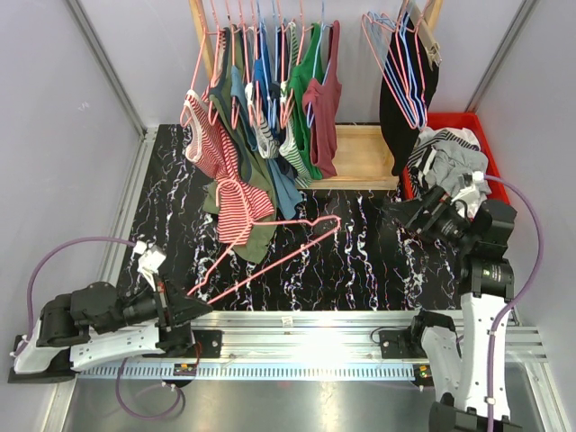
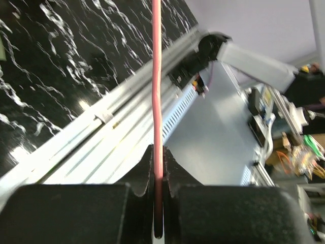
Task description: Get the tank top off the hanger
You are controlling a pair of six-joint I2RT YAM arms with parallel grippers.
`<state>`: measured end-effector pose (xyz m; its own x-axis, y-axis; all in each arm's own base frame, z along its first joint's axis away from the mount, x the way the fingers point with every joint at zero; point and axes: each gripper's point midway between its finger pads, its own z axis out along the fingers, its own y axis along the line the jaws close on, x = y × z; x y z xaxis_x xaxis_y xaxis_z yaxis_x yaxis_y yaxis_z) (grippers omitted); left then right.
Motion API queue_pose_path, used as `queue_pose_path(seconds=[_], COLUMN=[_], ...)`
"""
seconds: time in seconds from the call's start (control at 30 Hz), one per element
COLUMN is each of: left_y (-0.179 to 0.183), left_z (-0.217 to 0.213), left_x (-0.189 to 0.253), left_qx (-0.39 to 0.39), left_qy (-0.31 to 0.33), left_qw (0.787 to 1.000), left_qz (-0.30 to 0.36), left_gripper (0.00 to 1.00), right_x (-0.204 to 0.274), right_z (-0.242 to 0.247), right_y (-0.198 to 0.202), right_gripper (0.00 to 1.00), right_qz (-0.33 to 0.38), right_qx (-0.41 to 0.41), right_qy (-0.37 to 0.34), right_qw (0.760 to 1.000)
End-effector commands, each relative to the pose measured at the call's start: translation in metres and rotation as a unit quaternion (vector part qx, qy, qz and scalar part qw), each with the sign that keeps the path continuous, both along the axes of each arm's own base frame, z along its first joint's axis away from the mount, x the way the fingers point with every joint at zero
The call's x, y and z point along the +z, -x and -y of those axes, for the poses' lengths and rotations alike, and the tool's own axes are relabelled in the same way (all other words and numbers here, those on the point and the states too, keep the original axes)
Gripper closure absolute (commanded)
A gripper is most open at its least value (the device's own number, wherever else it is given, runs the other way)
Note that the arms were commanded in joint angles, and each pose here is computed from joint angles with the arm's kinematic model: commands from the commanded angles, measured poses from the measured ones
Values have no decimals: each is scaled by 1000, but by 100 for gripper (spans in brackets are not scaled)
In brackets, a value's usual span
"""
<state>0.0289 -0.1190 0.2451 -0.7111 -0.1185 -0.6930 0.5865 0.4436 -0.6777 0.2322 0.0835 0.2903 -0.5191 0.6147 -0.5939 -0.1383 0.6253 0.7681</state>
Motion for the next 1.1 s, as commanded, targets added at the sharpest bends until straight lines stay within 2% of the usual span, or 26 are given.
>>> queue_pose_path(seconds=[0.0,0.1,0.13,0.2,0.23,0.37,0.4,0.43,0.57,0.6,0.67,0.7,0.8,0.93,1.0,1.07], left_y=[30,52,56,61,63,64,65,66,70,72,75,76,81,82,81,78], left_z=[-5,-11,-13,-16,-17,-25,-25,-26,-29,-30,-33,-34,-35,-38,-42,-44], left_x=[25,37,37,38,39,44,45,46,50,54,56,55,52,53,55,56], left_qx=[-74,-130,-140,-153,-159,-159,-160,-163,-175,-178,-186,-187,-200,-204,-201,-193], left_qy=[47,89,92,100,106,123,124,128,146,157,161,158,153,152,154,155], left_qw=[996,987,985,982,980,978,978,977,972,970,968,968,966,965,966,968], left_qz=[-20,-30,-37,-45,-52,-52,-51,-50,-53,-53,-54,-57,-63,-58,-51,-46], left_gripper=[100,100,100,100,100,100,100,100,100,100,100,100,100,100,100,100], right_x=[52,59,61,54,54,43,35,32,11,5,2,4,13,9,7,8], right_z=[-51,-68,-79,-86,-100,-123,-123,-128,-140,-138,-139,-137,-134,-135,-140,-148], right_y=[46,62,74,76,94,119,112,126,137,129,133,128,127,132,142,166], right_gripper=[0,0,0,0,0,1,0,0,0,0,0,0,0,0,0,2], right_qz=[96,108,114,111,98,87,79,70,55,54,61,67,95,84,80,74], right_qx=[185,251,291,319,363,449,429,450,491,469,473,459,449,463,490,551], right_qy=[-30,-37,-37,-21,-20,34,66,85,129,160,183,196,200,196,179,143], right_qw=[978,961,949,941,926,889,898,886,860,867,860,864,866,860,849,819])
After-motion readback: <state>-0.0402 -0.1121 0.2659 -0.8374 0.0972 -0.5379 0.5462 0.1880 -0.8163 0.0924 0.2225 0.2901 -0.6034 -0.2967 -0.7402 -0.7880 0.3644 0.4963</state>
